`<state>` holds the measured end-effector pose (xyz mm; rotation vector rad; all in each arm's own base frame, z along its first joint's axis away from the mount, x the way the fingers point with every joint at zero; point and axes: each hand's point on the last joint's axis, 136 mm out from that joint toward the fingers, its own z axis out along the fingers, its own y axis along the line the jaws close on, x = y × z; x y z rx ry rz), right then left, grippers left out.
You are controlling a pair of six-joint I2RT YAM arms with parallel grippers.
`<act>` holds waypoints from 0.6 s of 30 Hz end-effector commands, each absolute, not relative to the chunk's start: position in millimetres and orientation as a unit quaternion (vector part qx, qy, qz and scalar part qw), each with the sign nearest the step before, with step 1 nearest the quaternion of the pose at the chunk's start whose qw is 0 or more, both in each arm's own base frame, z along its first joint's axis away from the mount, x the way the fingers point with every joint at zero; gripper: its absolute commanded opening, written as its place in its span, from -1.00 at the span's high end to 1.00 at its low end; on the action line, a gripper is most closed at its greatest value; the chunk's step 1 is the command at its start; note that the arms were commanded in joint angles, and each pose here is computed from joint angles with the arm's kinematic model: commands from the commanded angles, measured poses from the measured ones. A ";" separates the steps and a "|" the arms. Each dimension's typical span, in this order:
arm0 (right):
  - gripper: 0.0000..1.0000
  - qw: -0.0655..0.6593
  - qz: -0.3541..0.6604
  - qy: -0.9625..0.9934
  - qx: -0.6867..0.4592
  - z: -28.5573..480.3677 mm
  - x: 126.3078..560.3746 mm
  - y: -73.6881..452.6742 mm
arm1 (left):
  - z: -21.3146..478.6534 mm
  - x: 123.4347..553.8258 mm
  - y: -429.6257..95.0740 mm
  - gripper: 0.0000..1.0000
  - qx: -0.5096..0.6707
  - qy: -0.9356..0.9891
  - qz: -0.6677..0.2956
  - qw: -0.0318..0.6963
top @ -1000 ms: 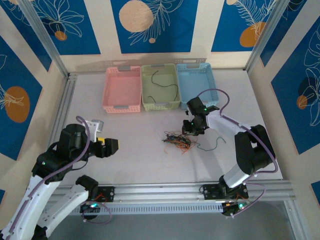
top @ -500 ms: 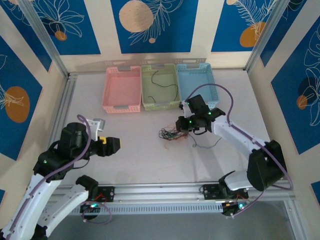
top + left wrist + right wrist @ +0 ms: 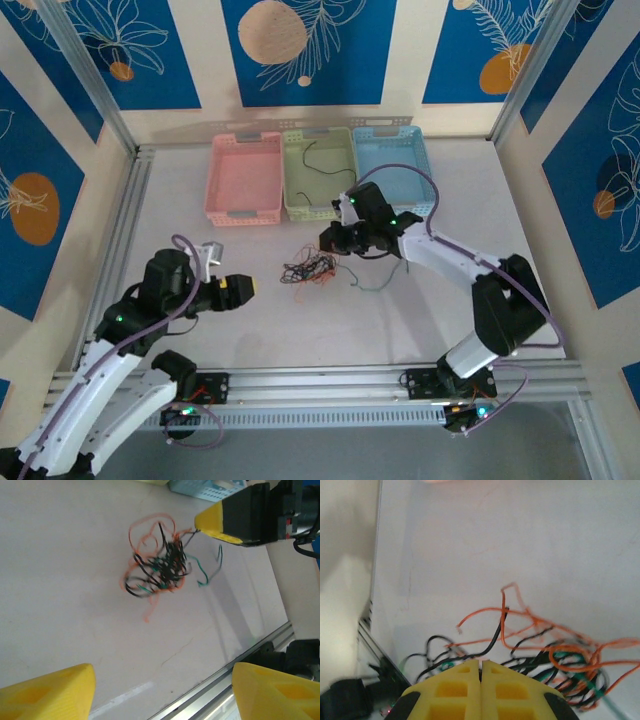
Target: Untangle the cables
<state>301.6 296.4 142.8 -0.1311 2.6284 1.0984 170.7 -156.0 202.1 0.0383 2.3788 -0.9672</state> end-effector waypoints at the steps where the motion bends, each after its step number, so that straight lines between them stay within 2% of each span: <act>1: 1.00 0.166 0.407 0.898 0.031 149.2 332.9 308.5 | 205.5 178.8 -162.9 -0.42 -0.016 0.873 -0.391 0.292; 9: 1.00 0.190 0.418 0.884 0.086 124.2 365.5 315.6 | 196.5 177.8 -182.9 -0.42 0.011 0.879 -0.387 0.277; 13: 1.00 0.206 0.428 0.878 0.059 127.5 368.0 319.7 | 182.4 176.0 -199.2 -0.42 0.039 0.891 -0.364 0.270; 18: 1.00 0.190 0.441 0.877 -0.003 128.7 354.6 328.8 | 169.7 182.1 -212.7 -0.43 0.064 0.903 -0.335 0.262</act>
